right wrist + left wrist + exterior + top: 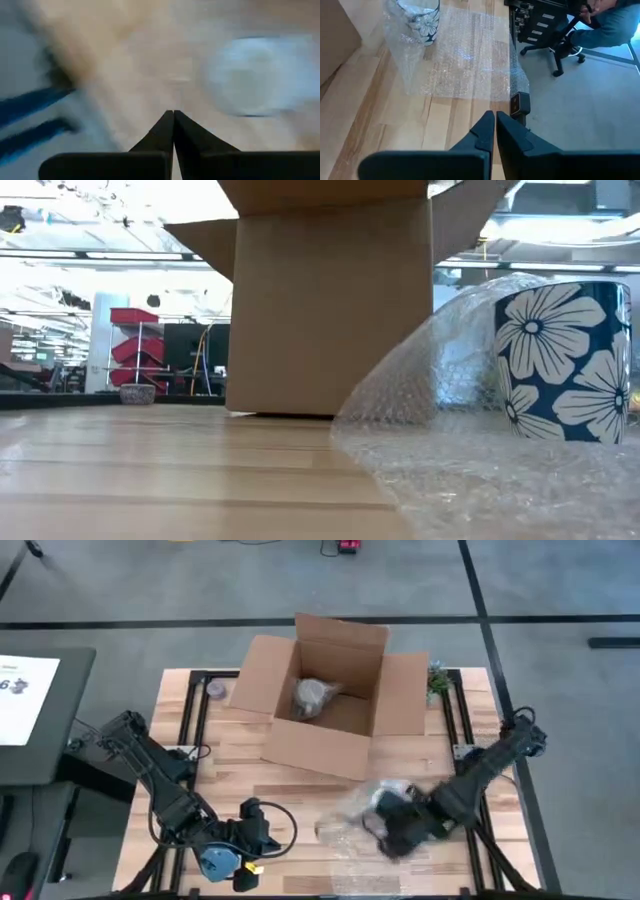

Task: Wrap mug
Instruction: Wrap the white blue mug with the transparent bubble wrap

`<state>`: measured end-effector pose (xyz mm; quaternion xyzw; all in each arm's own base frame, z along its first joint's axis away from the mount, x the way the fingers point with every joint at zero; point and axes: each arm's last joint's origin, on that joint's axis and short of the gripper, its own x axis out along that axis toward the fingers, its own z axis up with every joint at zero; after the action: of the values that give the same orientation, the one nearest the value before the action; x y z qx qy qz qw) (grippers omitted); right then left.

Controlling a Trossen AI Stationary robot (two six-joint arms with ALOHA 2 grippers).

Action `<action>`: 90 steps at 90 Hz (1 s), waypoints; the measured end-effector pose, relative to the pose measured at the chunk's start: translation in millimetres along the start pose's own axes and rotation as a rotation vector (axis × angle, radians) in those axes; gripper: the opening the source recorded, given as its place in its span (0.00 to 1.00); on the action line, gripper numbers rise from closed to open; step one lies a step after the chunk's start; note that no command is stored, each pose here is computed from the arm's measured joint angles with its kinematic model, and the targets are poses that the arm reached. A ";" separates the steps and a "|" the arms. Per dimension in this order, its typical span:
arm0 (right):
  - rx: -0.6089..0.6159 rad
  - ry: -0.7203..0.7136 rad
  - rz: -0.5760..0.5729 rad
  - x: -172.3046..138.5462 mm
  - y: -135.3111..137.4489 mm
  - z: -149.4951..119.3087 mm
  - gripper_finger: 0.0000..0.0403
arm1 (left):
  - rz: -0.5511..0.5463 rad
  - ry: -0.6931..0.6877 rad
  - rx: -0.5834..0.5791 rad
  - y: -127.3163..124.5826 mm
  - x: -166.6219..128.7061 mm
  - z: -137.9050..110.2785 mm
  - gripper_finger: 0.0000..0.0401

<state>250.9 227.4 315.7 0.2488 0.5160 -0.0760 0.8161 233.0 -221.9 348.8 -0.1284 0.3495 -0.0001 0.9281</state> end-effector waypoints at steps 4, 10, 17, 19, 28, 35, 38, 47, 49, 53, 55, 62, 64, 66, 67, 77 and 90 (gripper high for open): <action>-0.076 -0.018 0.070 3.9 15.9 -14.8 0.02 | 0.001 0.001 0.000 0.1 0.0 -0.1 0.00; -0.215 -0.039 0.159 14.7 39.8 -42.5 0.07 | 0.000 0.000 -0.001 0.0 0.0 -0.1 0.00; -0.337 -0.052 0.216 38.0 61.4 -72.1 0.14 | 0.001 0.001 -0.002 0.1 0.1 -0.1 0.00; -0.360 -0.048 0.225 45.6 66.0 -80.5 0.17 | 0.001 0.000 -0.002 0.1 0.1 -0.1 0.00; -0.439 -0.037 0.241 81.7 79.1 -108.3 0.28 | 0.001 0.000 -0.002 0.1 0.0 -0.1 0.00; -0.500 -0.019 0.202 108.7 80.3 -122.0 0.38 | 0.001 0.001 -0.011 0.1 0.1 -0.1 0.00; -0.526 -0.011 0.180 118.2 80.2 -125.5 0.43 | 0.001 0.000 -0.016 0.1 0.1 -0.1 0.00; -0.627 0.004 0.130 138.3 79.7 -130.5 0.55 | 0.001 0.001 -0.034 0.1 0.1 -0.2 0.00; -0.647 0.006 0.122 142.1 79.5 -130.5 0.57 | 0.001 0.002 -0.039 0.2 0.1 -0.2 0.00; -0.674 0.007 0.090 150.1 78.3 -131.2 0.60 | 0.001 0.002 -0.050 0.1 0.1 -0.2 0.00; -0.682 0.009 0.062 154.8 76.0 -131.7 0.61 | 0.000 0.002 -0.054 0.1 0.1 -0.2 0.00; -0.693 0.038 -0.039 172.6 65.6 -136.1 0.62 | 0.000 0.002 -0.064 0.1 0.0 -0.2 0.00; -0.688 0.037 -0.065 176.5 63.1 -136.2 0.61 | 0.000 0.003 -0.066 0.1 0.1 -0.2 0.00; -0.678 0.034 -0.085 180.0 61.2 -136.3 0.60 | -0.001 0.004 -0.068 0.1 0.1 -0.3 0.00; -0.671 0.035 -0.092 181.1 60.6 -136.6 0.60 | -0.001 0.004 -0.070 0.1 0.1 -0.3 0.00; -0.627 0.042 -0.141 188.1 56.0 -136.6 0.52 | -0.002 0.005 -0.080 0.0 0.1 -0.3 0.00; -0.576 0.044 -0.138 185.2 55.7 -130.8 0.30 | -0.004 0.006 -0.080 0.0 0.1 -0.3 0.00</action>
<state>251.3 363.5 125.9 -0.0271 0.5497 0.0236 0.8346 232.9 -222.0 348.6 -0.1662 0.3518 0.0119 0.9211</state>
